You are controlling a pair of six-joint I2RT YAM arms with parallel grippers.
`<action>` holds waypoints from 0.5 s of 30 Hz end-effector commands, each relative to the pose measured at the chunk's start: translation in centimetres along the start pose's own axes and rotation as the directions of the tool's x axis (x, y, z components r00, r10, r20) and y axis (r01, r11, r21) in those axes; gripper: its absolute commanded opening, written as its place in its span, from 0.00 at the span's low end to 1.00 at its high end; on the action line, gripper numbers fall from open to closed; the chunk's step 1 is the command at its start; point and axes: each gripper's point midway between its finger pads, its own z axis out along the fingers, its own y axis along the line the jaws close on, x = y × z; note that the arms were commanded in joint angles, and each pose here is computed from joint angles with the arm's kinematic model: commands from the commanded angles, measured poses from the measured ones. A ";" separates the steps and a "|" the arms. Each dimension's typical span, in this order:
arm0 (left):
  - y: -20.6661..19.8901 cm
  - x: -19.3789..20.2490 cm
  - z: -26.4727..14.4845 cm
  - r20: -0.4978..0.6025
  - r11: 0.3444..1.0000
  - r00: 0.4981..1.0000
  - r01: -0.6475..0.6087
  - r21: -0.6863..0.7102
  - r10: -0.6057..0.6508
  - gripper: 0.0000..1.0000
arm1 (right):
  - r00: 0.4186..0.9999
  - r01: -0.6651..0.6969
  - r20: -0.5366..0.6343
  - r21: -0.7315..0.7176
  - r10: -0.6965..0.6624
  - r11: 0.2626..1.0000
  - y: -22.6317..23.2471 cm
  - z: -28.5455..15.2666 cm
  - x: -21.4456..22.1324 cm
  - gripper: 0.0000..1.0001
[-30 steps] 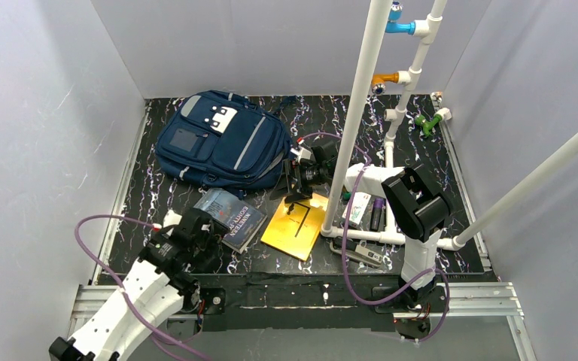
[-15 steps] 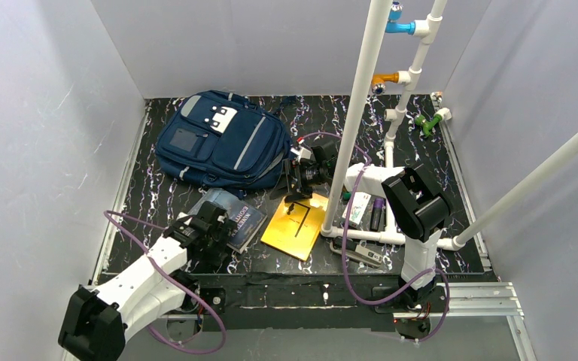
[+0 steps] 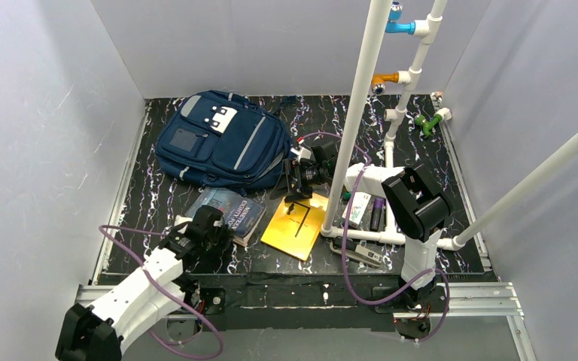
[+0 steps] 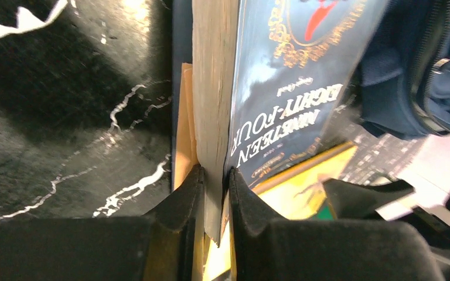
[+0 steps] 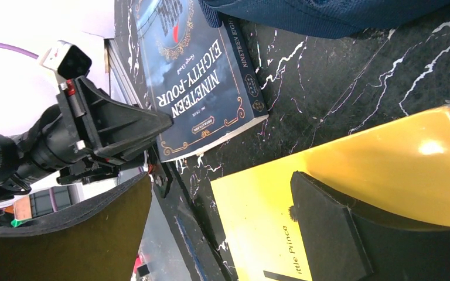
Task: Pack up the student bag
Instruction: Pick up the book from the center of the board.
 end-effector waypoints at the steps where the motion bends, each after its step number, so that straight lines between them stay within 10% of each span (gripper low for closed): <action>1: -1.9 -0.8 -1.3 0.012 0.991 0.997 0.080 0.109 -0.082 0.00 | 0.998 0.061 0.025 -0.022 -0.061 0.998 1.4 -0.6 -0.9 0.95; 15: -10.5 1.8 -6.0 -0.258 0.877 0.938 0.317 0.361 -0.233 0.00 | 0.982 -0.157 0.101 -0.038 0.161 0.987 1.5 -0.1 -1.7 0.96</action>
